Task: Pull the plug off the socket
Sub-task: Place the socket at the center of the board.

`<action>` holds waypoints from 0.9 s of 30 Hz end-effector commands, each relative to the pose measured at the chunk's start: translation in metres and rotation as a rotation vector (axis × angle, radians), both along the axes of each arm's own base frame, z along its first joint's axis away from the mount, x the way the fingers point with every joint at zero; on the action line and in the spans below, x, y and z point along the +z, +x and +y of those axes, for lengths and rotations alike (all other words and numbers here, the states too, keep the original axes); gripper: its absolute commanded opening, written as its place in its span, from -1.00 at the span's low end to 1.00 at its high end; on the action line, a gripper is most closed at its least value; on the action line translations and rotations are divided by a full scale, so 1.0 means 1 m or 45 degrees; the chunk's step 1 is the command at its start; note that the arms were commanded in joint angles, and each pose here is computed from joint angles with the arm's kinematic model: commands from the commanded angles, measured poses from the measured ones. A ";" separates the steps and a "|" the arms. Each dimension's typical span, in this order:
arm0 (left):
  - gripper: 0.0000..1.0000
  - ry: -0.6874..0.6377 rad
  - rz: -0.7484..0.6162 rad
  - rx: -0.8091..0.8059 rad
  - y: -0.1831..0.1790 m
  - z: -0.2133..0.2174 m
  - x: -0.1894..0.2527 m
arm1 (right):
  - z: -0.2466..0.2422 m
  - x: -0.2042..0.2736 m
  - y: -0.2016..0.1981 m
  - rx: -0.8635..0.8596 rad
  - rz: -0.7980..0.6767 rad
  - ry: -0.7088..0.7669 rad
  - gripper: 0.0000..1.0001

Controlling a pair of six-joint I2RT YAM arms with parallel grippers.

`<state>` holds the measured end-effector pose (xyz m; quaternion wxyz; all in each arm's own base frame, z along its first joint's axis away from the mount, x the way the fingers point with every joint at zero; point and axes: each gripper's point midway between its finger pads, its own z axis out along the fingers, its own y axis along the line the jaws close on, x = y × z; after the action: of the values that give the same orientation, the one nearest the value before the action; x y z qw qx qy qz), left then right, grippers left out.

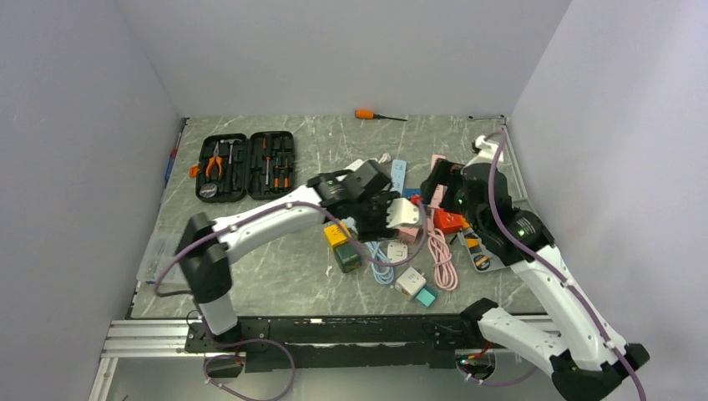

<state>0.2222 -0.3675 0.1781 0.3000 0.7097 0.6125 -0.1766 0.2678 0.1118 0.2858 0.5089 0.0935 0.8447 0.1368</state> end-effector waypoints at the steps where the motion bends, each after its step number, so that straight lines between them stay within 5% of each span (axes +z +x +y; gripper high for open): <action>1: -1.00 -0.154 0.008 0.036 0.010 -0.069 0.011 | -0.020 -0.017 -0.022 -0.077 0.057 -0.012 0.99; 11: -0.90 -0.123 0.101 -0.033 -0.006 -0.145 -0.052 | -0.050 -0.024 -0.045 -0.237 0.072 -0.003 0.99; 24: -0.30 -0.055 0.100 0.022 -0.012 -0.160 -0.113 | -0.077 -0.028 -0.045 -0.418 0.100 -0.105 0.99; 26: 0.03 -0.030 0.098 0.034 -0.011 -0.158 -0.120 | -0.076 -0.028 -0.045 -0.416 0.095 -0.104 0.99; 27: 0.36 -0.021 0.105 0.031 -0.012 -0.157 -0.121 | -0.076 -0.028 -0.044 -0.415 0.093 -0.103 0.99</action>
<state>0.2240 -0.5133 0.0765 0.2913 0.6845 0.6271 -0.2309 0.2020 -0.0008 0.2315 0.4579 0.1988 0.8617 -0.0907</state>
